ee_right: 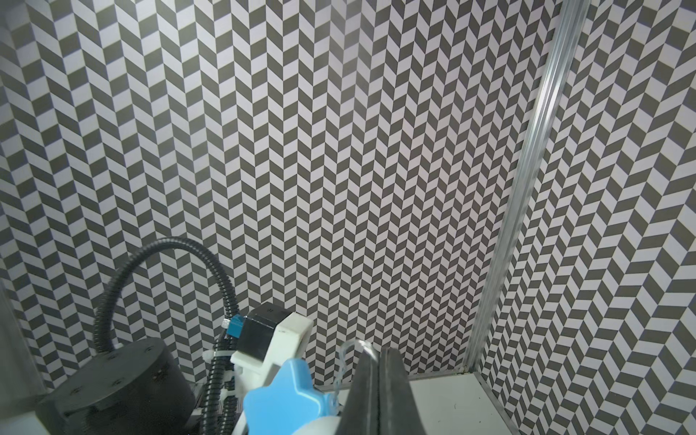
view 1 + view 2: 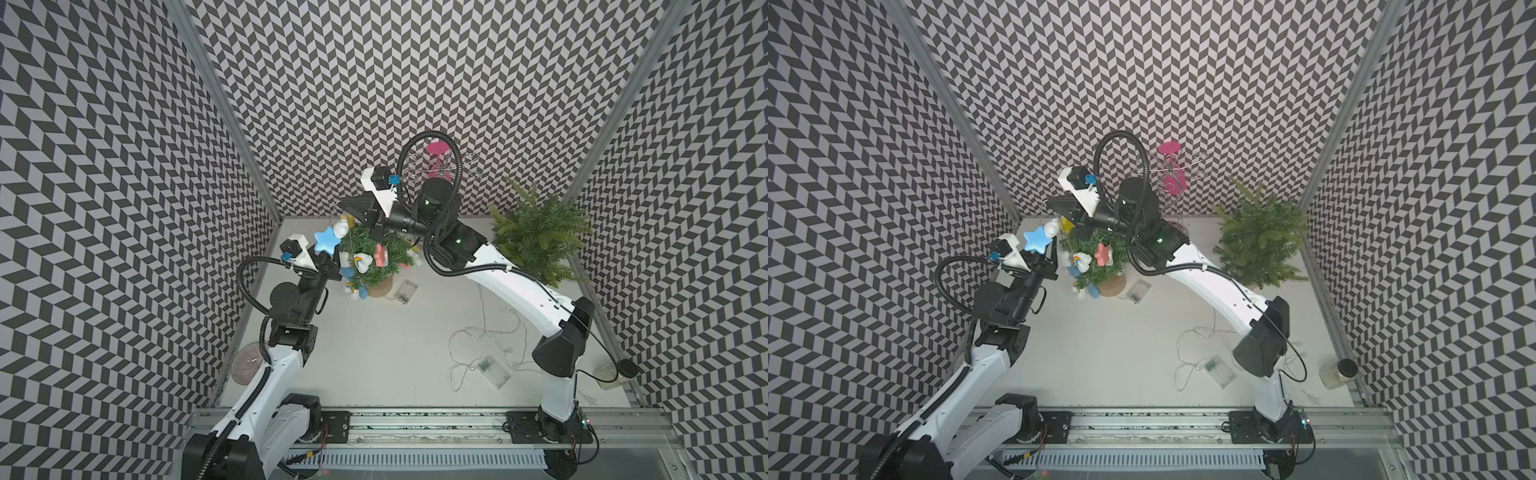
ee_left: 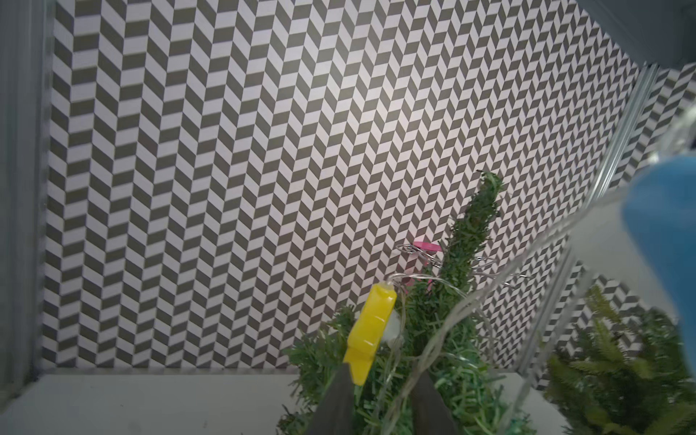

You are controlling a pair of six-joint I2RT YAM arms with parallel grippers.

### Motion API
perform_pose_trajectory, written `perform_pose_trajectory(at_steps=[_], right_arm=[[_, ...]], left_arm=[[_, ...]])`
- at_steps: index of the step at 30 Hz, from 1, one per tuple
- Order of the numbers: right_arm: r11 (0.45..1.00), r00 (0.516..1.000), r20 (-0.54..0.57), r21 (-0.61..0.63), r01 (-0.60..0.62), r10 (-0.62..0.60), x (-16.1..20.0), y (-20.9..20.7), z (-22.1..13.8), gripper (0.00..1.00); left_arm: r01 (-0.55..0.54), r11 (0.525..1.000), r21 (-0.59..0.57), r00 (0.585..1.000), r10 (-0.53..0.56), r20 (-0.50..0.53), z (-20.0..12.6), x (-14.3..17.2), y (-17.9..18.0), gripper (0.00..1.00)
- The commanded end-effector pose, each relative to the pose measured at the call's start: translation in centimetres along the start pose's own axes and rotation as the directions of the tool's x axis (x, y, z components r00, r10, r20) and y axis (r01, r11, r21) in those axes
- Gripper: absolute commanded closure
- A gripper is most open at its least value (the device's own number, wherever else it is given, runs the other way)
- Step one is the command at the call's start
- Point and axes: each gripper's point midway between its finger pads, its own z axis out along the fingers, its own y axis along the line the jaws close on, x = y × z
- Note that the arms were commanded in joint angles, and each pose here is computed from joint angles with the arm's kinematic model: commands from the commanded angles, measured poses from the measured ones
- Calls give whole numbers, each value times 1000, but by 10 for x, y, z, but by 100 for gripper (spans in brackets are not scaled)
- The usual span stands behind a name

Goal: Wrap string light around the christmas tree
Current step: Wrap the light string around the Christmas tree.

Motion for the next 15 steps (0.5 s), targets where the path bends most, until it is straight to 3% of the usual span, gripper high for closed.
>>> perform_pose_trajectory(at_steps=[1, 7, 15], right_arm=[[1000, 997, 67, -4, 31, -31, -35, 0, -16, 100], [997, 997, 64, 60, 43, -47, -36, -19, -22, 100], [967, 989, 11, 212, 139, -145, -20, -52, -22, 100]], left_arm=[[-12, 1000, 7, 997, 11, 72, 1, -33, 1, 100], [-19, 1000, -13, 994, 20, 108, 10, -78, 2, 100], [28, 1000, 3, 994, -28, 102, 73, -135, 8, 100]])
